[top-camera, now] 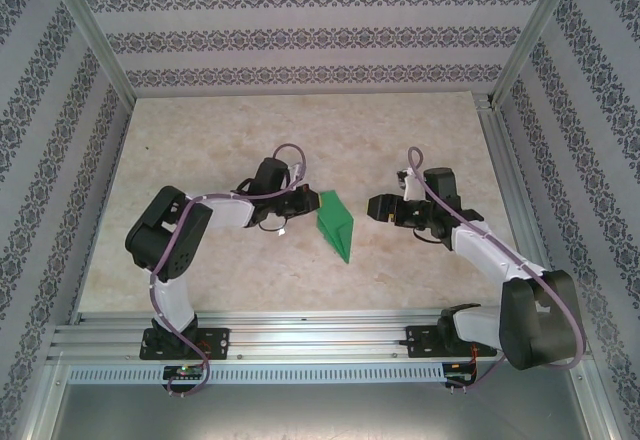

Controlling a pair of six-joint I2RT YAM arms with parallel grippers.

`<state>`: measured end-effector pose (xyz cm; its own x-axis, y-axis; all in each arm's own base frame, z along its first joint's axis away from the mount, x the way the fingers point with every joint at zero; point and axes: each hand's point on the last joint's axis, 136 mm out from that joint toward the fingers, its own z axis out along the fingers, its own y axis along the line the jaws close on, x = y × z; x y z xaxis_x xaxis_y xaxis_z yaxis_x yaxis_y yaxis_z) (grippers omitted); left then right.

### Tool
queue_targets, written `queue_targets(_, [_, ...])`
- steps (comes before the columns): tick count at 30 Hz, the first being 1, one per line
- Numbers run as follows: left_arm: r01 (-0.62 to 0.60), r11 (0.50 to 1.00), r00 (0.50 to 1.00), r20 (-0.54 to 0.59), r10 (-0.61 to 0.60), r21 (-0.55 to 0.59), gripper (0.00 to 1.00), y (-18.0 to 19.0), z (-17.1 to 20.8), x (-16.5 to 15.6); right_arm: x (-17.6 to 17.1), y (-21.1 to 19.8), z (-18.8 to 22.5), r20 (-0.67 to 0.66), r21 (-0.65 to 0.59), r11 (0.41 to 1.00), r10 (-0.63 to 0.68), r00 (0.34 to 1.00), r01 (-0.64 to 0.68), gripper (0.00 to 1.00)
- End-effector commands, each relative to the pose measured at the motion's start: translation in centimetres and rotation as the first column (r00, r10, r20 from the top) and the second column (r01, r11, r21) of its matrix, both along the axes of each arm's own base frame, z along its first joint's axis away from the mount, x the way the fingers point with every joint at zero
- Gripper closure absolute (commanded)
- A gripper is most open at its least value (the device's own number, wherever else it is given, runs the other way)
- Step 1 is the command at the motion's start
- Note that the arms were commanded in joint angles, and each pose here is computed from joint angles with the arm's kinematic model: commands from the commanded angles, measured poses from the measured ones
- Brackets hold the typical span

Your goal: Fold a paper plane with a square sheet of paper (fold left side to right side)

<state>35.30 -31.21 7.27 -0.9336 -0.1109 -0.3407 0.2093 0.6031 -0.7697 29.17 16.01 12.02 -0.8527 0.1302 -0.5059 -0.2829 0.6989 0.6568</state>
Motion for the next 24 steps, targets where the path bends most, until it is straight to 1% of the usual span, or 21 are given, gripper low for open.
queue_targets(1, [0.231, 0.971, 0.955, 0.176, -0.237, 0.054, 1.0, -0.9, 3.7, -1.9, 0.1, 0.9, 2.0, 0.106, 0.062, 0.992, 0.104, 0.989, -0.111, 0.31])
queue_targets(5, [0.397, 0.914, 0.878, 0.253, -0.406, 0.09, 1.0, -1.0, 6.1, -3.8, 1.0, 2.1, 2.9, 0.167, 0.116, 0.976, 0.162, 0.973, -0.182, 0.32])
queue_targets(9, [0.493, 0.867, 0.825, 0.274, -0.494, 0.078, 1.0, -0.7, 7.5, -4.6, 1.7, 3.7, 3.1, 0.192, 0.161, 0.951, 0.234, 0.953, -0.266, 0.34])
queue_targets(13, [0.533, 0.845, 0.802, 0.292, -0.521, 0.045, 1.0, -0.8, 8.4, -4.6, 1.8, 5.7, 2.7, 0.194, 0.159, 0.929, 0.301, 0.933, -0.333, 0.36])
queue_targets(18, [0.571, 0.821, 0.779, 0.303, -0.549, 0.019, 1.0, -1.1, 8.9, -5.0, 2.3, 6.8, 1.9, 0.187, 0.173, 0.917, 0.327, 0.926, -0.359, 0.38])
queue_targets(21, [0.575, 0.818, 0.777, 0.301, -0.553, 0.02, 1.0, -1.0, 8.8, -5.1, 2.4, 7.2, 1.7, 0.184, 0.187, 0.909, 0.34, 0.922, -0.373, 0.42])
queue_targets(24, [0.569, 0.822, 0.784, 0.286, -0.552, 0.028, 1.0, -0.9, 8.3, -5.0, 2.1, 7.4, 1.9, 0.183, 0.198, 0.903, 0.349, 0.919, -0.382, 0.53])
